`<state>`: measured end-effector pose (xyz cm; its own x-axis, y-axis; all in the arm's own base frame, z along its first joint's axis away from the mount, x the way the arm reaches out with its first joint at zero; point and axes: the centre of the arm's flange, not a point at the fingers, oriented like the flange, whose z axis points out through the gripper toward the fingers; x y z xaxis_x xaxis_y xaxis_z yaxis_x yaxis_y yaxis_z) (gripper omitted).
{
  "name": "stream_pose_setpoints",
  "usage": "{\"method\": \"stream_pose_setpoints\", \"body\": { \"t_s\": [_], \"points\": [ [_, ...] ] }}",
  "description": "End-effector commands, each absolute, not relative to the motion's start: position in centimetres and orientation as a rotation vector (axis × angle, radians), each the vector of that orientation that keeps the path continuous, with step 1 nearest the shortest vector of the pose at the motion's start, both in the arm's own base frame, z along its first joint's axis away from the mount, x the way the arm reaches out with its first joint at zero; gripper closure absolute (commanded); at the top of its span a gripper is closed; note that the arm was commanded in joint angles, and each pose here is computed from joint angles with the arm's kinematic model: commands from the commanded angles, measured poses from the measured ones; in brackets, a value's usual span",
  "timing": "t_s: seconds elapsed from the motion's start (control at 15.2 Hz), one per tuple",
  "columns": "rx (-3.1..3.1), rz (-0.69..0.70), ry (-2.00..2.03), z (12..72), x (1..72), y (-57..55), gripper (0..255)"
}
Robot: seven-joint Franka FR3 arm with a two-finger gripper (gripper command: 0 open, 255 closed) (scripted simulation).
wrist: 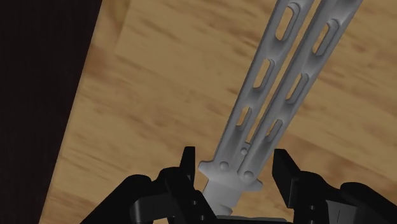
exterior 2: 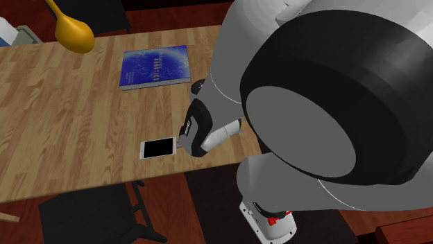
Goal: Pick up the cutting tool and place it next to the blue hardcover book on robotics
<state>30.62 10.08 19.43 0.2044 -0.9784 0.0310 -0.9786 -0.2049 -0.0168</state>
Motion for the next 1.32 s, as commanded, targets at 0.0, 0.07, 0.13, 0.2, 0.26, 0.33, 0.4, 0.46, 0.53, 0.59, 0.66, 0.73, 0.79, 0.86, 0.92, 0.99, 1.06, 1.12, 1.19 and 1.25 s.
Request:
{"method": "stream_pose_setpoints", "body": {
  "t_s": [0.0, 0.07, 0.13, 0.2, 0.26, 0.33, 0.4, 0.46, 0.53, 0.59, 0.66, 0.73, 0.79, 0.86, 0.92, 0.99, 1.06, 1.12, 1.19, 1.25],
  "points": [
    [2.432, 0.053, -1.982, 20.3, 30.7, 10.1, 255],
    [2.432, 0.053, -1.982, 20.8, 30.7, 10.1, 255],
    [2.432, 0.053, -1.982, 21.3, 30.7, 10.1, 255],
    [2.432, 0.053, -1.982, 21.9, 30.7, 10.1, 255],
    [2.432, 0.053, -1.982, 22.4, 30.7, 10.1, 255],
    [2.432, 0.053, -1.982, 22.9, 30.7, 10.1, 255],
    [2.432, 0.053, -1.982, 23.5, 30.7, 10.1, 255],
    [2.432, 0.053, -1.982, 24.0, 30.7, 10.1, 255],
    [2.432, 0.053, -1.982, 24.5, 30.7, 10.1, 255],
    [2.432, 0.053, -1.982, 25.0, 30.7, 10.1, 255],
    [2.432, 0.053, -1.982, 25.6, 30.7, 10.1, 255],
    [2.432, 0.053, -1.982, 26.1, 30.7, 10.1, 255],
    [2.432, 0.053, -1.982, 26.6, 30.7, 10.1, 255],
    [2.432, 0.053, -1.982, 27.1, 30.7, 10.1, 255],
    [2.432, 0.053, -1.982, 27.7, 30.7, 10.1, 255],
    [2.432, 0.053, -1.982, 28.2, 30.7, 10.1, 255],
    [2.432, 0.053, -1.982, 28.7, 30.7, 10.1, 255],
    [2.432, 0.053, -1.982, 29.3, 30.7, 10.1, 255],
    [2.432, 0.053, -1.982, 29.8, 30.7, 10.1, 255],
    [2.432, 0.053, -1.982, 29.9, 30.7, 10.1, 255]
  ]
}}
